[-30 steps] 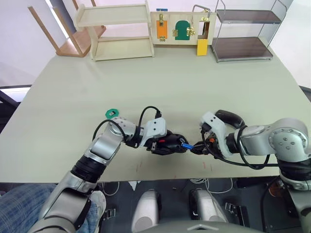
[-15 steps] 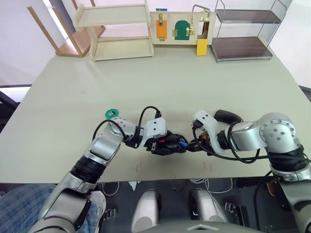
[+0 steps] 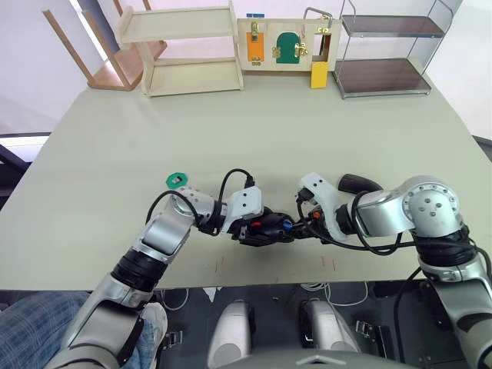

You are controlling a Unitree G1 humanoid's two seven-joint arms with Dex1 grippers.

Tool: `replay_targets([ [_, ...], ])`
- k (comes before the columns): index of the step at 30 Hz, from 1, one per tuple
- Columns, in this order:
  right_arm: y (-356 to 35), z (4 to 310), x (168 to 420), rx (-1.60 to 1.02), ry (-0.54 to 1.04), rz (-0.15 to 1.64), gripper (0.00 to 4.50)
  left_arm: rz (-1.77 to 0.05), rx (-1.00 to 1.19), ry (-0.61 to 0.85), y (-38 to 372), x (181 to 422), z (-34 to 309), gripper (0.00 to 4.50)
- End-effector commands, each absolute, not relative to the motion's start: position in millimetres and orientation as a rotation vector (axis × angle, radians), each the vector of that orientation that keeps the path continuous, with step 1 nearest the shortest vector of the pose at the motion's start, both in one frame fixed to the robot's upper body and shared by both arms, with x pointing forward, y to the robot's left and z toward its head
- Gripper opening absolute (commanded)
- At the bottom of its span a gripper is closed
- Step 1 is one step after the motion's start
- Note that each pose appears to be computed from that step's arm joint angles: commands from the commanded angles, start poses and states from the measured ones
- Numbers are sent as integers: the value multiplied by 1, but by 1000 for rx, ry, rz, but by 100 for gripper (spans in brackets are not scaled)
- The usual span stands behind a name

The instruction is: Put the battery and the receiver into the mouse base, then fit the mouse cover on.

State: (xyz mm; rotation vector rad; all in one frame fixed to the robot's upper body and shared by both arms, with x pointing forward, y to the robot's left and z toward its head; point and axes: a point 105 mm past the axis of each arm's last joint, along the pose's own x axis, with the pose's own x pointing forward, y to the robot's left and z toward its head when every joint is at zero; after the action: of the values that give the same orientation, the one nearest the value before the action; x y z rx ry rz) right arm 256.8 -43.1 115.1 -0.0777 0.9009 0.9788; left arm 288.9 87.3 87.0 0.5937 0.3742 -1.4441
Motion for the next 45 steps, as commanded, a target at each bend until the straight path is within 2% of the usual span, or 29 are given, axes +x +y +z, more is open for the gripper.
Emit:
replay_targets([
  [1, -40, 116, 252, -91, 899, 1004, 274, -1470, 598, 400, 82, 283, 78, 294],
  [3, -41, 117, 254, -89, 894, 1001, 364, -1471, 598, 401, 82, 283, 78, 294],
  [5, -42, 119, 254, -90, 892, 1003, 404, -1472, 598, 402, 82, 282, 78, 294],
  [21, -71, 125, 254, -172, 836, 979, 404, -1469, 596, 404, 82, 282, 77, 294],
  [28, -71, 141, 257, -198, 587, 1059, 404, -1468, 600, 404, 83, 284, 77, 294],
  [29, -71, 142, 258, -200, 535, 1072, 365, -1468, 600, 404, 83, 284, 77, 294],
  [31, -73, 142, 258, -221, 446, 1101, 322, -1468, 600, 402, 82, 284, 77, 294],
  [33, -74, 139, 255, -238, 389, 1138, 222, -1469, 599, 401, 82, 283, 77, 294],
  [34, -74, 140, 255, -224, 361, 1146, 146, -1468, 599, 401, 82, 284, 77, 294],
  [35, -73, 139, 254, -207, 333, 1161, 90, -1468, 599, 401, 82, 283, 77, 294],
  [36, -73, 138, 253, -190, 313, 1170, 59, -1467, 599, 401, 82, 283, 77, 294],
  [37, -73, 135, 250, -187, 292, 1195, 48, -1467, 599, 401, 82, 283, 77, 294],
  [38, -73, 132, 246, -204, 258, 1223, 10, -1467, 600, 401, 82, 283, 77, 294],
  [40, -72, 129, 241, -215, 204, 1259, 10, -1467, 600, 400, 82, 284, 77, 294],
  [45, -69, 118, 243, -145, 194, 1267, 10, -1469, 601, 401, 81, 283, 76, 294],
])
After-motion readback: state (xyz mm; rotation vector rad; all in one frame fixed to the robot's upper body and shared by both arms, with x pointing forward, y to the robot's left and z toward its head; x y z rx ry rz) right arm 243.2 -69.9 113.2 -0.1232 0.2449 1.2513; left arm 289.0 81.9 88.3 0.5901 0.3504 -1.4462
